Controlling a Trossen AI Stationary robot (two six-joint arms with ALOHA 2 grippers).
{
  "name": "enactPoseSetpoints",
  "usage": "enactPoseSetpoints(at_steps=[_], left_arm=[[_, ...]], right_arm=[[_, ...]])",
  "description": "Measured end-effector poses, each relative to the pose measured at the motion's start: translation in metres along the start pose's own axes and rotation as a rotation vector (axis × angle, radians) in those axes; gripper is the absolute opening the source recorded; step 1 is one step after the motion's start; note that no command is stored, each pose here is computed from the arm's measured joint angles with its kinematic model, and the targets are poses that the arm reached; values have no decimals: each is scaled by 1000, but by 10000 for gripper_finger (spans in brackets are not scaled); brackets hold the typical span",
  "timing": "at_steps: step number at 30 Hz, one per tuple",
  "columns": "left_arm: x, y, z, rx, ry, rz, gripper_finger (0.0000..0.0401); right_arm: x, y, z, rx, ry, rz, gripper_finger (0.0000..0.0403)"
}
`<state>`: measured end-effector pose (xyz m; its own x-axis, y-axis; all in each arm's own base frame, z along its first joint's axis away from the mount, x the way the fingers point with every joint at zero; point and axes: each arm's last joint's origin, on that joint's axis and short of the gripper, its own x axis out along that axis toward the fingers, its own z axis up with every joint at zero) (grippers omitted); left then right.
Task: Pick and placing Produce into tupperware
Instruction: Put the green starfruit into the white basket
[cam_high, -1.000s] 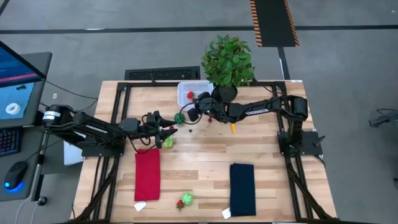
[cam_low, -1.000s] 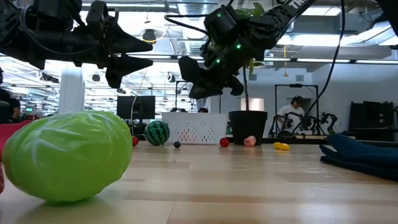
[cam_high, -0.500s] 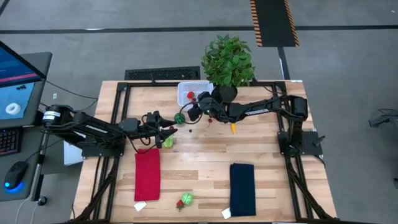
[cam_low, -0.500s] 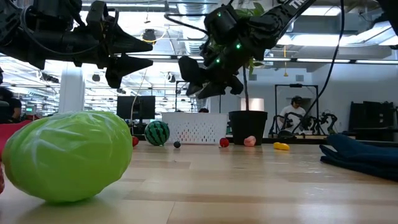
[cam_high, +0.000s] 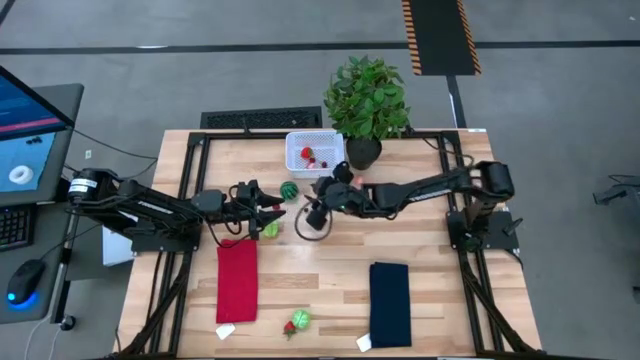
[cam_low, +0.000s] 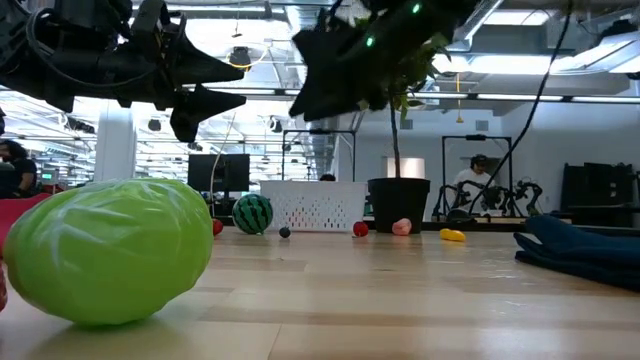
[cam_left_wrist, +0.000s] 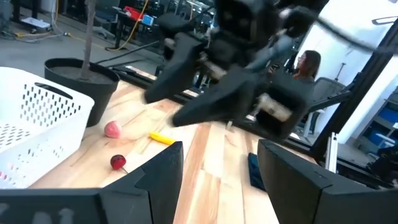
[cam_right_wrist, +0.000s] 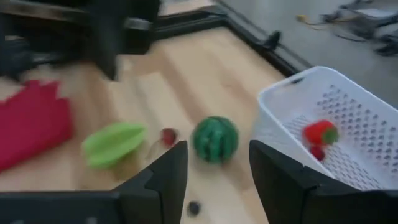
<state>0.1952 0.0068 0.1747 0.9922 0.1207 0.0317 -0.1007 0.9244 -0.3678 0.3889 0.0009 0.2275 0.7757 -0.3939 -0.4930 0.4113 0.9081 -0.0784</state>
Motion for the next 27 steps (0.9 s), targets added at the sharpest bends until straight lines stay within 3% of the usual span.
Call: enactPoseSetpoints(at_steps=[3,7,12,27], left_arm=[[0,0,0,0,-4,-4,196],[0,0,1,0,-5,-7,196],[0,-1,1,0,-9,-10,196],[0,-1,1,12,-10,-16,196]], right_arm=[[-19,6,2,-68,3,99,188],[-38,13,-4,-150,-17,317,184],[-53,10,-20,-135,-117,540,184],[-128,-41,-73,-62,-433,592,184]])
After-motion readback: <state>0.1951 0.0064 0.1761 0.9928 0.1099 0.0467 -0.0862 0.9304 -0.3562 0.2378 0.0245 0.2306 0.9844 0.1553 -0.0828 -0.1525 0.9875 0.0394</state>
